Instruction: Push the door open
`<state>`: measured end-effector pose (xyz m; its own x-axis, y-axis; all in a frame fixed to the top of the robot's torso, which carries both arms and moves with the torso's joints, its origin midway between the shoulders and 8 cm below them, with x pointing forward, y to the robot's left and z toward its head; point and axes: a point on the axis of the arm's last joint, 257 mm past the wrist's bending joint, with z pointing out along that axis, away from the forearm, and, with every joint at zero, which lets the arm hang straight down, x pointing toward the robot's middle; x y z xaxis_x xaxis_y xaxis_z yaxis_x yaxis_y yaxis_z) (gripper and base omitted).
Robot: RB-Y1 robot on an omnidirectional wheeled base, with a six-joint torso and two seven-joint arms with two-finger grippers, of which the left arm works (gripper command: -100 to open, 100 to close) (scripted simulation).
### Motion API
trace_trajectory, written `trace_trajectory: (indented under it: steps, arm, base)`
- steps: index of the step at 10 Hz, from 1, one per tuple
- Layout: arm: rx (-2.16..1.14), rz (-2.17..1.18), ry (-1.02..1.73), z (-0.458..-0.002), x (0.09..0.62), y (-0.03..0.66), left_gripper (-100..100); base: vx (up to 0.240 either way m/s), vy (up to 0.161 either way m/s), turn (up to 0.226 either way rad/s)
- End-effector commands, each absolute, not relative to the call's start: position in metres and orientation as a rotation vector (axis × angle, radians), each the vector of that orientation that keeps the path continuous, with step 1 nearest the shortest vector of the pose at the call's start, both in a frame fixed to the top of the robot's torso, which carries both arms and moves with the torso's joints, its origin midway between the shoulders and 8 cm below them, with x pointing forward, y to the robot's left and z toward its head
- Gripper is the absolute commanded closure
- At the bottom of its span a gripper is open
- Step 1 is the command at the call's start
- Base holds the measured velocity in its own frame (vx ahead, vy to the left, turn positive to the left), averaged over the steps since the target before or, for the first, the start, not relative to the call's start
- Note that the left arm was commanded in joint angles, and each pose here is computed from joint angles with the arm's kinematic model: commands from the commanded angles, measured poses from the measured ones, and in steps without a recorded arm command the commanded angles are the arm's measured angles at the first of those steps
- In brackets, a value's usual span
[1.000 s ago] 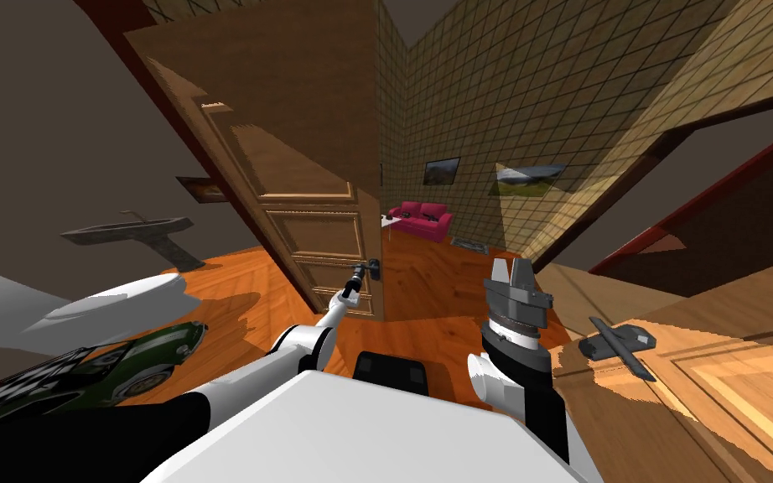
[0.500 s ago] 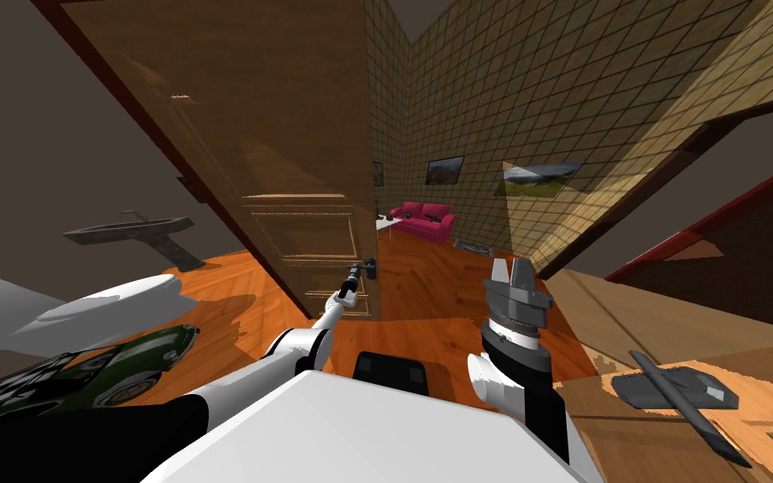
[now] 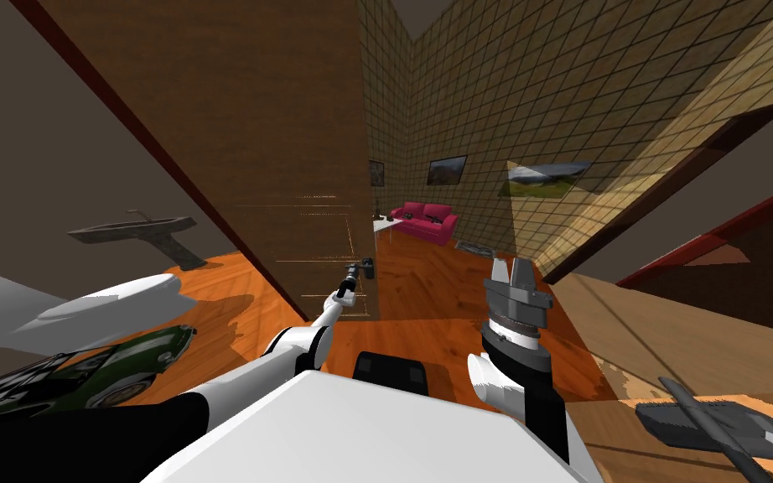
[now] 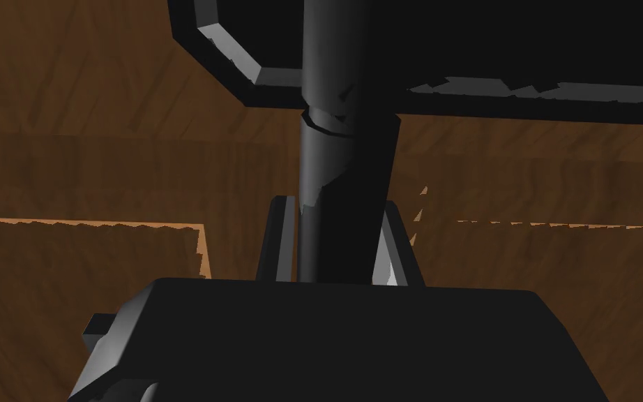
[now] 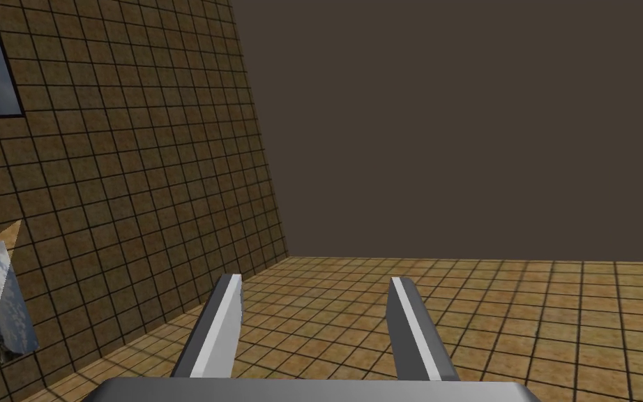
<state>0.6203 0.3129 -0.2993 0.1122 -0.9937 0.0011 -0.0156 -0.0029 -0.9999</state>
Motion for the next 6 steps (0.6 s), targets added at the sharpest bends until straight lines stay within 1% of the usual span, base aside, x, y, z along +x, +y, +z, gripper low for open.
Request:
trace_trajectory:
  steps: [1,2,6]
  arm:
    - [-1.271,-1.106,1.113,-0.295,0.619,0.328,100]
    - [-1.277,-1.095,1.102,-0.295,0.618,0.336,100]
    - [-1.294,-1.065,1.071,-0.294,0.613,0.359,100]
  base:
    - [0.121,-0.084,0.044]
    - [0.156,-0.136,0.087]
    - [0.136,-0.080,0.048]
